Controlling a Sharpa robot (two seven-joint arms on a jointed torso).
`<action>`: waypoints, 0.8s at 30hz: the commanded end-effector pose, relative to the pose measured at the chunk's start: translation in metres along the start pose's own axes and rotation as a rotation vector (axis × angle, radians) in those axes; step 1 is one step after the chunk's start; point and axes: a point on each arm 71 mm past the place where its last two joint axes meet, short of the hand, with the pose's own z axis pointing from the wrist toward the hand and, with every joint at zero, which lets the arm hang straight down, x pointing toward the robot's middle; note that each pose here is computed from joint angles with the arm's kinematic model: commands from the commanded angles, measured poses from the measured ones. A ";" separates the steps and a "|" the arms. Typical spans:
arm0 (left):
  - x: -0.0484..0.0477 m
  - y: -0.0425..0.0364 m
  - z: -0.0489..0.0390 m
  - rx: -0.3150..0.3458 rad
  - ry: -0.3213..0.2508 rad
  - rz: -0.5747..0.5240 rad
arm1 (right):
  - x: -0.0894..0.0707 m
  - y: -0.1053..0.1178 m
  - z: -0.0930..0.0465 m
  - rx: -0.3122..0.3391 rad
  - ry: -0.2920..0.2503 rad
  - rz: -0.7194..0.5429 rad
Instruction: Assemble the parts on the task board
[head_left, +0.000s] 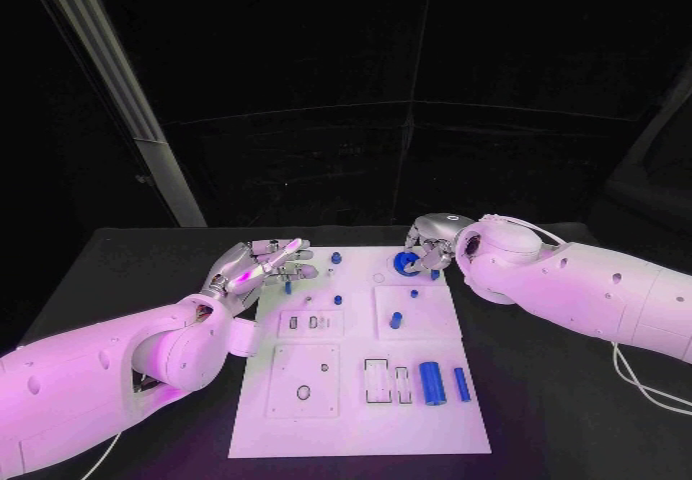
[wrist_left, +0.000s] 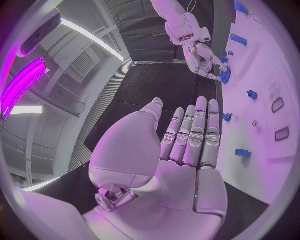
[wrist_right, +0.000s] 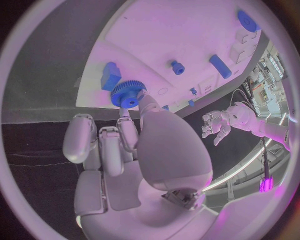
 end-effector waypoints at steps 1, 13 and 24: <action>0.0006 -0.0010 0.0001 0.003 0.014 -0.001 | 0.001 0.004 0.000 -0.007 0.001 -0.053; -0.0012 -0.0016 -0.0010 0.004 0.009 0.001 | -0.006 0.020 -0.003 -0.061 -0.090 -0.043; -0.0084 -0.0038 -0.0029 0.013 -0.009 0.011 | -0.014 0.057 -0.008 -0.156 -0.197 -0.007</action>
